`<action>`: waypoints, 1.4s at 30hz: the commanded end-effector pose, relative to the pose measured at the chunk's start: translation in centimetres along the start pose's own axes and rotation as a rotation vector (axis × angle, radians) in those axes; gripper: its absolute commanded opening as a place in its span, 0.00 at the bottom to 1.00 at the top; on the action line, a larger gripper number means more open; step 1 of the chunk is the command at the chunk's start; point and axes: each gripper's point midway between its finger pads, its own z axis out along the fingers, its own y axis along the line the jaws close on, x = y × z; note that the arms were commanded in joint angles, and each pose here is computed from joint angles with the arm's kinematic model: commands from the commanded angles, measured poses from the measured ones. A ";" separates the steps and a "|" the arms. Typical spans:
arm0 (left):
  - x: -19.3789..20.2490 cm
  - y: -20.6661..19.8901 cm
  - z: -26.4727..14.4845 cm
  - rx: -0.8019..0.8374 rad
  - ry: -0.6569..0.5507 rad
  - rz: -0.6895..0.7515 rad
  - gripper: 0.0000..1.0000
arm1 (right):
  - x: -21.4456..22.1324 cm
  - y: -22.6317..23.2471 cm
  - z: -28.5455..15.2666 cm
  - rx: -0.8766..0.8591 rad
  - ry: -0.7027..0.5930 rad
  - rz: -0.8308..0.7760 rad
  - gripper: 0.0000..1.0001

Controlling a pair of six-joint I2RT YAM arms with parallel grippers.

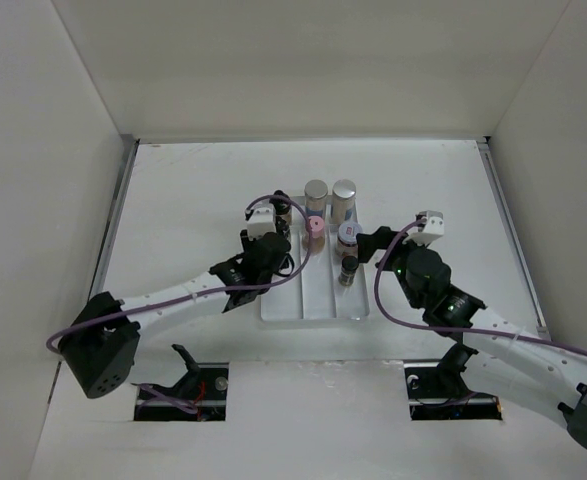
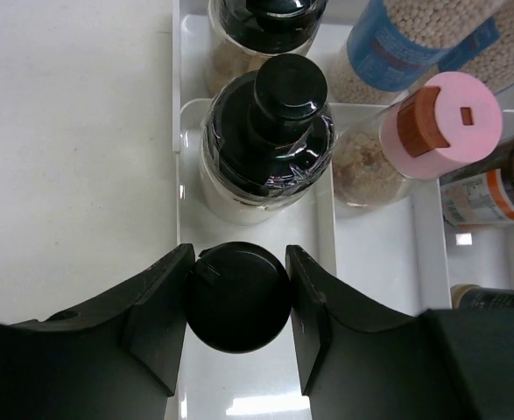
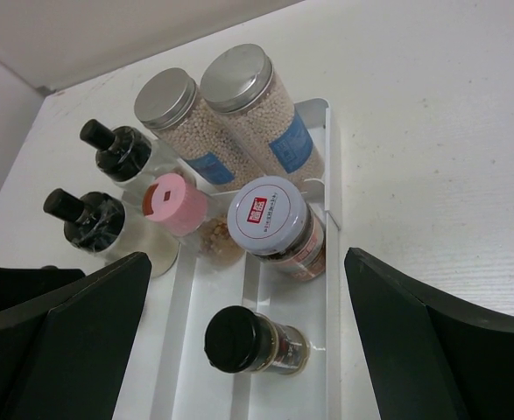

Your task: Organize the condiment bottles

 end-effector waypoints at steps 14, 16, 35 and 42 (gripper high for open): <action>-1.0 -1.1 0.6 0.032 -0.066 -0.044 0.67 | -2.0 -1.7 0.5 0.071 -0.080 0.042 1.00; -1.3 -1.1 0.4 0.037 -0.074 -0.050 0.72 | -2.1 -2.0 0.5 0.082 -0.083 0.042 1.00; -10.0 9.5 -4.7 -0.110 -0.410 -0.285 1.00 | -3.6 -6.4 0.4 0.224 -0.163 0.087 0.21; -7.8 11.6 -2.6 -0.099 -0.295 -0.326 1.00 | -3.8 -8.8 0.8 0.289 -0.186 0.139 0.36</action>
